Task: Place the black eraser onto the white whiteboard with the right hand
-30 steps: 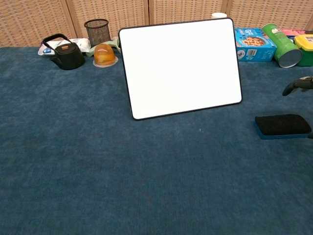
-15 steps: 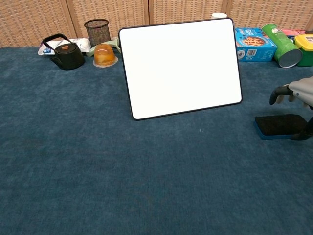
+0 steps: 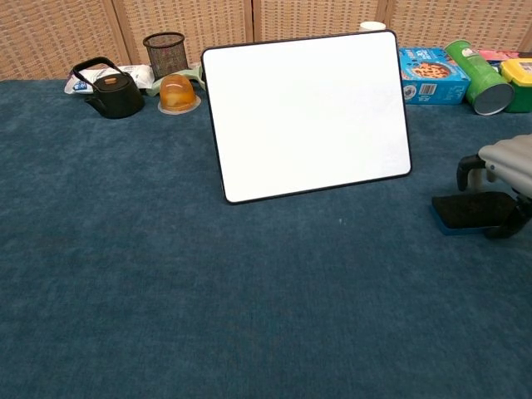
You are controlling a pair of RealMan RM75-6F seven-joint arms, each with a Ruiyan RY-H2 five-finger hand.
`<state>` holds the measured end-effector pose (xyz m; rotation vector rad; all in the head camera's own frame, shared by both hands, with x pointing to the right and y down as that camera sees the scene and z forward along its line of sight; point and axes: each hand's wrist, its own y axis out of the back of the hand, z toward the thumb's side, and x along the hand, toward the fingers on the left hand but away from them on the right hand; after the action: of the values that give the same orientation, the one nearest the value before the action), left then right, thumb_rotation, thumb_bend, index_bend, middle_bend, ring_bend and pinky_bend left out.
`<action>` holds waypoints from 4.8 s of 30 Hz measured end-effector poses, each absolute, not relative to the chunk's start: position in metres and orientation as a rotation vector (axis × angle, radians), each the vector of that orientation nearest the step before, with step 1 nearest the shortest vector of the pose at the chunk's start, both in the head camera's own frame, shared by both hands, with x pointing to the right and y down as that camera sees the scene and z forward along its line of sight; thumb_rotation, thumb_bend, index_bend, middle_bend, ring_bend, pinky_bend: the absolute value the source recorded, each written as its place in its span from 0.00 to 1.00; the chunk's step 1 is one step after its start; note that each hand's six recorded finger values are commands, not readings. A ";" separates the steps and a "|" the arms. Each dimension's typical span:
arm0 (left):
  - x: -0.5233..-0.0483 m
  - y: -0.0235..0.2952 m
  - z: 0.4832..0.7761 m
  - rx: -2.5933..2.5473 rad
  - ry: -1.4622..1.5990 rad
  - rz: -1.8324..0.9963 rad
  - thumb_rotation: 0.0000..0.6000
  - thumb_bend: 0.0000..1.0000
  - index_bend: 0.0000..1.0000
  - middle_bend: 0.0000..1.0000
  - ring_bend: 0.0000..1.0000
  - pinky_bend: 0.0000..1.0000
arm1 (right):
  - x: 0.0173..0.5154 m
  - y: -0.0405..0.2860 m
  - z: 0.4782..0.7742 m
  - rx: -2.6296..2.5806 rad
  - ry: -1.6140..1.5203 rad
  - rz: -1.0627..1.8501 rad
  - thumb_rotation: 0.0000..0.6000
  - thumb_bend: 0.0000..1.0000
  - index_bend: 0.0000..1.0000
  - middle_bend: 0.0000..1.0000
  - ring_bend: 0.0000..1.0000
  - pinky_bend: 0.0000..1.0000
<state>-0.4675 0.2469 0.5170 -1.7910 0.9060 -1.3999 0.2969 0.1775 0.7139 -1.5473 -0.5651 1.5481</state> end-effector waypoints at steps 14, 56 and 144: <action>-0.468 0.247 0.516 -1.793 0.910 -1.396 1.00 0.07 0.00 0.00 0.00 0.05 | 0.279 0.168 0.699 -1.586 -0.760 1.398 1.00 0.16 0.60 0.61 0.58 0.71; -0.468 0.247 0.515 -1.813 0.906 -1.385 1.00 0.07 0.00 0.00 0.00 0.05 | 0.179 0.088 0.680 -1.263 -1.225 1.301 1.00 0.31 0.62 0.63 0.66 0.81; -0.476 0.247 0.510 -1.848 0.923 -1.373 1.00 0.07 0.00 0.00 0.00 0.05 | 0.102 0.081 0.666 -1.442 -1.292 1.181 1.00 0.00 0.13 0.08 0.14 0.37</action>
<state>-0.4755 0.2474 0.5096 -1.8476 0.9227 -1.3733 0.1021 0.0812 0.6656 -1.4424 -1.2918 1.1811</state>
